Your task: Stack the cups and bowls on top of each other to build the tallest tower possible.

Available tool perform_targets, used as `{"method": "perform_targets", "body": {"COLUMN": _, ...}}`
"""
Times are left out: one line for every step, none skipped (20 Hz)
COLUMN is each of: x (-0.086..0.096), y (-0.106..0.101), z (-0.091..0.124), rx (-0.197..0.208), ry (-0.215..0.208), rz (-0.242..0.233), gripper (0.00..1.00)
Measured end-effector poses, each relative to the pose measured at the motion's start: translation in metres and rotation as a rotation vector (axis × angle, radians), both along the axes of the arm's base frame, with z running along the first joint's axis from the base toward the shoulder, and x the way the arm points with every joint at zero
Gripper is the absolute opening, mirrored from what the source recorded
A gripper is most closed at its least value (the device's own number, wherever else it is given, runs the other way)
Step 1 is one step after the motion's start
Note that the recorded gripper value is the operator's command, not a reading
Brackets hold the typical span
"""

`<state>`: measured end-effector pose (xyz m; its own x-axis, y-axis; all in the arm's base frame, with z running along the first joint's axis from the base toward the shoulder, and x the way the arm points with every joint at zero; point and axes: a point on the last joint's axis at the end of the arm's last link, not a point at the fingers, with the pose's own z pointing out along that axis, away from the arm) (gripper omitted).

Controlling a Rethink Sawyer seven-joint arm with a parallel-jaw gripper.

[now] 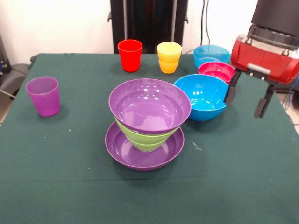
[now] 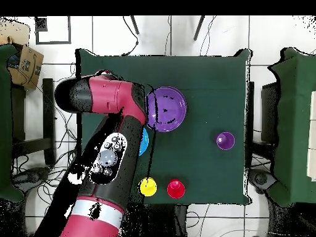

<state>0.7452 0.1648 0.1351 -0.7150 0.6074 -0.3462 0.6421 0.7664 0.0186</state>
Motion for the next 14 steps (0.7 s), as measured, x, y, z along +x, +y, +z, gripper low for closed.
{"method": "perform_targets", "body": {"x": -0.001, "y": 0.000, "z": 0.001, "rx": 0.004, "ry": 0.001, "rz": -0.004, "gripper": 1.00}}
{"method": "perform_targets", "body": {"x": -0.003, "y": 0.000, "z": 0.002, "rx": 0.012, "ry": 0.004, "rz": -0.013, "gripper": 1.00}}
{"method": "perform_targets", "body": {"x": -0.006, "y": -0.001, "z": 0.002, "rx": 0.020, "ry": 0.009, "rz": -0.022, "gripper": 1.00}}
{"method": "perform_targets", "body": {"x": -0.013, "y": -0.002, "z": 0.001, "rx": 0.031, "ry": 0.021, "rz": -0.038, "gripper": 1.00}}
{"method": "perform_targets", "body": {"x": -0.018, "y": -0.004, "z": 0.000, "rx": 0.032, "ry": 0.030, "rz": -0.045, "gripper": 1.00}}
{"method": "perform_targets", "body": {"x": -0.020, "y": -0.005, "z": -0.001, "rx": 0.033, "ry": 0.035, "rz": -0.047, "gripper": 1.00}}
{"method": "perform_targets", "body": {"x": -0.028, "y": -0.006, "z": -0.006, "rx": 0.032, "ry": 0.052, "rz": -0.054, "gripper": 1.00}}
{"method": "perform_targets", "body": {"x": -0.031, "y": -0.007, "z": -0.008, "rx": 0.032, "ry": 0.057, "rz": -0.055, "gripper": 1.00}}
{"method": "perform_targets", "body": {"x": -0.038, "y": -0.008, "z": -0.013, "rx": 0.030, "ry": 0.072, "rz": -0.060, "gripper": 1.00}}
{"method": "perform_targets", "body": {"x": -0.042, "y": -0.008, "z": -0.017, "rx": 0.029, "ry": 0.080, "rz": -0.062, "gripper": 1.00}}
{"method": "perform_targets", "body": {"x": -0.045, "y": -0.008, "z": -0.019, "rx": 0.027, "ry": 0.086, "rz": -0.063, "gripper": 1.00}}
{"method": "perform_targets", "body": {"x": -0.048, "y": -0.008, "z": -0.022, "rx": 0.026, "ry": 0.093, "rz": -0.064, "gripper": 1.00}}
{"method": "perform_targets", "body": {"x": -0.051, "y": -0.008, "z": -0.026, "rx": 0.025, "ry": 0.100, "rz": -0.064, "gripper": 1.00}}
{"method": "perform_targets", "body": {"x": -0.052, "y": -0.007, "z": -0.027, "rx": 0.024, "ry": 0.103, "rz": -0.063, "gripper": 1.00}}
